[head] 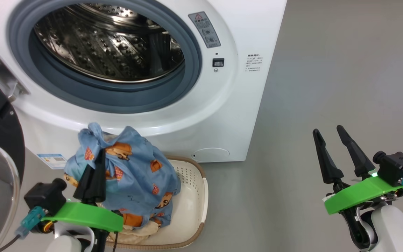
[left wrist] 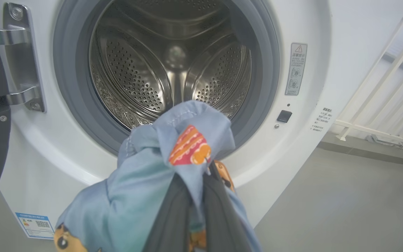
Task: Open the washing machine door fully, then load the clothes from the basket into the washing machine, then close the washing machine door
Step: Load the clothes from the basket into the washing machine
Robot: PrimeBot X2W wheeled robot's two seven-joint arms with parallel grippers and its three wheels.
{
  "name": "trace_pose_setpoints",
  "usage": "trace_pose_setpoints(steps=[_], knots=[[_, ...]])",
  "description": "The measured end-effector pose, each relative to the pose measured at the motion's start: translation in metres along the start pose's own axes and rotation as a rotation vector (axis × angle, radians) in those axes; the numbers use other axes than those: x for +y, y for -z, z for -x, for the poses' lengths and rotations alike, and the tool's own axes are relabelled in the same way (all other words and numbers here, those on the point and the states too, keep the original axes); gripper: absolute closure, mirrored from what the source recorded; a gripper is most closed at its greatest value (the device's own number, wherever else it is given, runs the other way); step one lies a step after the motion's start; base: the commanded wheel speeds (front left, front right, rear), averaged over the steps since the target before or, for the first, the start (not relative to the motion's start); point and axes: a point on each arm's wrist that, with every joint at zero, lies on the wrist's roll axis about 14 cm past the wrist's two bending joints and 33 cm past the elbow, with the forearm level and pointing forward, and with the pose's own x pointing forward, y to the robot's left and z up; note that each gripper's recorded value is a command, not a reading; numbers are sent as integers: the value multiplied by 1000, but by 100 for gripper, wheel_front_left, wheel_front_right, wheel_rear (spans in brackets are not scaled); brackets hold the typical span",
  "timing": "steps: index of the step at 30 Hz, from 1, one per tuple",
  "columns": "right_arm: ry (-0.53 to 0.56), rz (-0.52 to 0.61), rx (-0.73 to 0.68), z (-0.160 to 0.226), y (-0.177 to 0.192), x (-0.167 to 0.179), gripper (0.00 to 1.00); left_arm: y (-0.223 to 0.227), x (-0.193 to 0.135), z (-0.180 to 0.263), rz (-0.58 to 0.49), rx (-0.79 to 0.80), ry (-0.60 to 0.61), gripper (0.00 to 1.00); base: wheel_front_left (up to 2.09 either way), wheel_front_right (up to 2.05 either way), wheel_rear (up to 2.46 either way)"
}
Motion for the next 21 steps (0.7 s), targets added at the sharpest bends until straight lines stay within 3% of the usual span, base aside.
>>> trace_pose_setpoints(steps=[21], knots=[[-13,10,20,0,6,-1,0,-27,-6,-6,-43,-92,5,100,0,0,0]])
